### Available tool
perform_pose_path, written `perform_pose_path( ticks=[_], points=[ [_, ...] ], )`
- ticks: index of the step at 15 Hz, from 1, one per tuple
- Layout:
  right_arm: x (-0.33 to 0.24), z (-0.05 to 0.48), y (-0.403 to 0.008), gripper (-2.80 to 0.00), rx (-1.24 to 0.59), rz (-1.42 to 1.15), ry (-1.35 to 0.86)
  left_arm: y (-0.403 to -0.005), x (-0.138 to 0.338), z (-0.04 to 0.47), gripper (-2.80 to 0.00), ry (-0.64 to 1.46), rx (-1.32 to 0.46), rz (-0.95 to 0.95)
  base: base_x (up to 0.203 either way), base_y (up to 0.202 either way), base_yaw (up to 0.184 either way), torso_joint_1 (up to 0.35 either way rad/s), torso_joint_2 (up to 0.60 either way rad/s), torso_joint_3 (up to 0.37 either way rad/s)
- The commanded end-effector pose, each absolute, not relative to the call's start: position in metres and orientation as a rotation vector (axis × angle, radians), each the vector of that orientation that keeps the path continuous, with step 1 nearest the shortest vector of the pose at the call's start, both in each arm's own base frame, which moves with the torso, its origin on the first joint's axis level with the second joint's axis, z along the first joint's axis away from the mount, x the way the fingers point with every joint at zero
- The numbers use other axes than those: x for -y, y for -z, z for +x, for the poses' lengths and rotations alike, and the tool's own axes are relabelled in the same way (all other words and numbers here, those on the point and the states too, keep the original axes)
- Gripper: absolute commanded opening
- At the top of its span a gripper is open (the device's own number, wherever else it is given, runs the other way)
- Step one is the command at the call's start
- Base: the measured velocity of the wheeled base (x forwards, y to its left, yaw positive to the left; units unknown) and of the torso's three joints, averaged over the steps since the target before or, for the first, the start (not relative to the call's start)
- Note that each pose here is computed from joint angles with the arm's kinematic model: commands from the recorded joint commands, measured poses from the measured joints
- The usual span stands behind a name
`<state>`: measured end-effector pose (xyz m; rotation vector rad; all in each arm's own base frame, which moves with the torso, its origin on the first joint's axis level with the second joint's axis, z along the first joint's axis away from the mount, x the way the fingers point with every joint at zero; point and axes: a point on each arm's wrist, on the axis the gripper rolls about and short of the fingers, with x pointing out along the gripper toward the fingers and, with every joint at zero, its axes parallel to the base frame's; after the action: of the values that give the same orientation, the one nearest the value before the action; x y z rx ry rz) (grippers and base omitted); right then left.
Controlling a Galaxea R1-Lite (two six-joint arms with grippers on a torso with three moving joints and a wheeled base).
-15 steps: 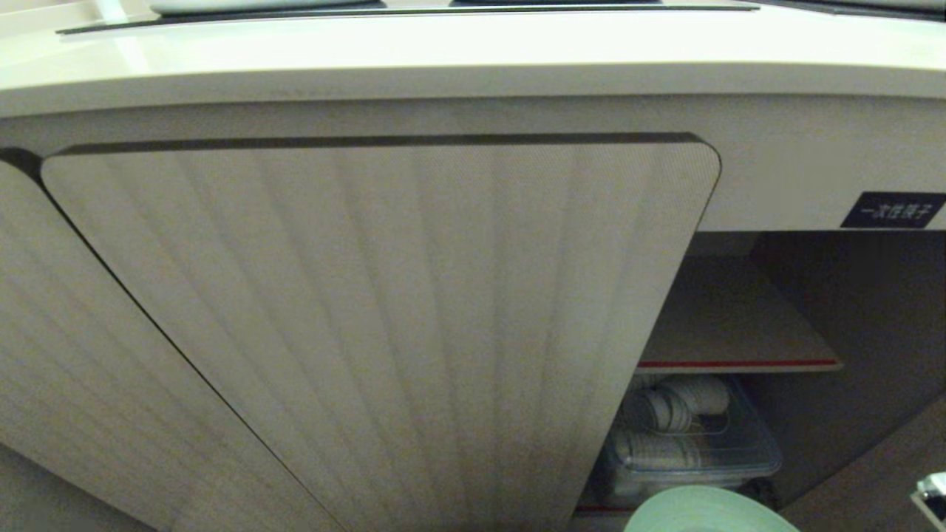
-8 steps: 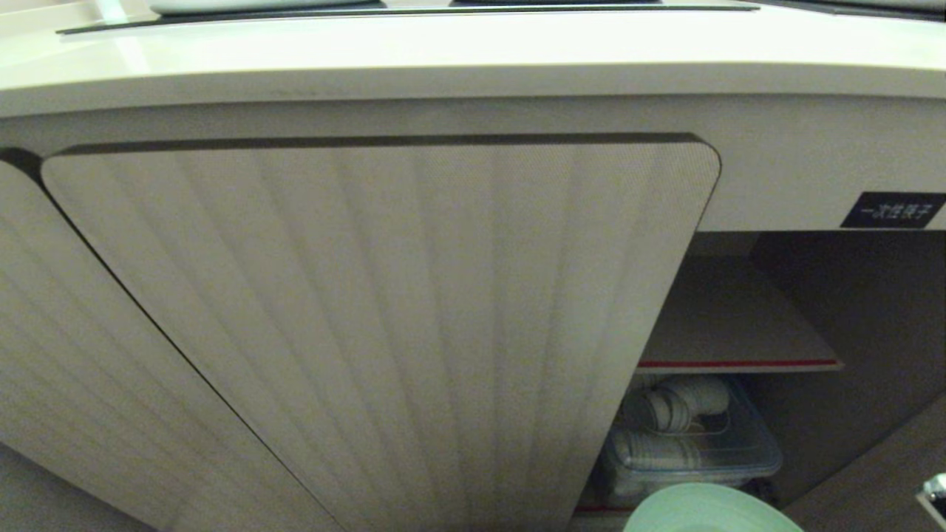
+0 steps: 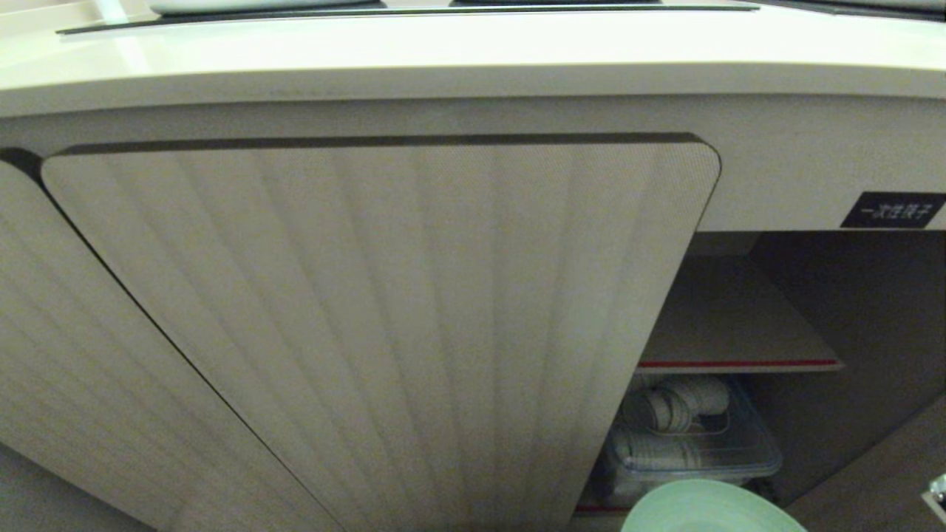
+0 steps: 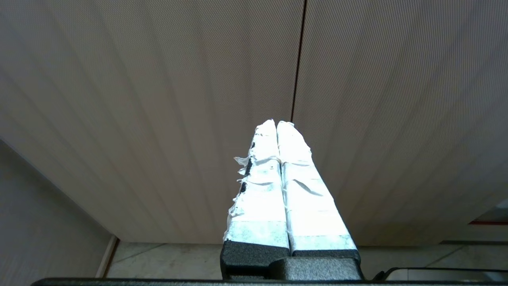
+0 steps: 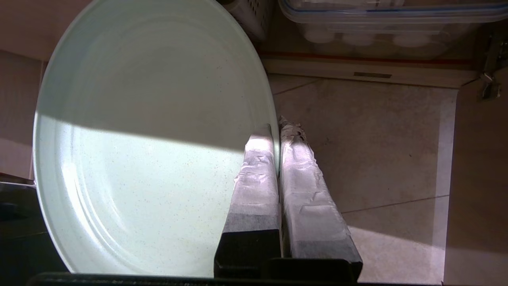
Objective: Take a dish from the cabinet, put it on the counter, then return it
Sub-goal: Place it on the table
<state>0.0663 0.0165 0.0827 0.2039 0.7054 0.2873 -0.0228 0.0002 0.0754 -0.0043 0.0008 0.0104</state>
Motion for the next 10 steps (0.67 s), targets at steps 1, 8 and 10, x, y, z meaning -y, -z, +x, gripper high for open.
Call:
perform_pose_path(
  ticks=[1, 8, 10],
  points=[
    [-0.0164, 0.0660, -0.0830, -2.80, -0.700, 0.202, -0.291, -0.0755, -0.0002, -0.0228, -2.80, -0.011, 0.000, -0.005, 0.000, 0.000, 0.000, 0.000, 0.00, 0.000],
    [-0.0166, 0.0644, -0.0819, -2.80, -0.714, 0.199, -0.296, -0.0755, -0.0002, -0.0228, -2.80, -0.011, 0.000, -0.005, 0.000, 0.000, 0.000, 0.002, -0.01, -0.004],
    [-0.0166, 0.0645, -0.0818, -2.80, -0.716, 0.197, -0.297, -0.0754, -0.0002, -0.0228, -2.80, -0.011, -0.001, -0.005, 0.000, 0.000, 0.000, 0.060, -0.27, -0.204]
  ],
)
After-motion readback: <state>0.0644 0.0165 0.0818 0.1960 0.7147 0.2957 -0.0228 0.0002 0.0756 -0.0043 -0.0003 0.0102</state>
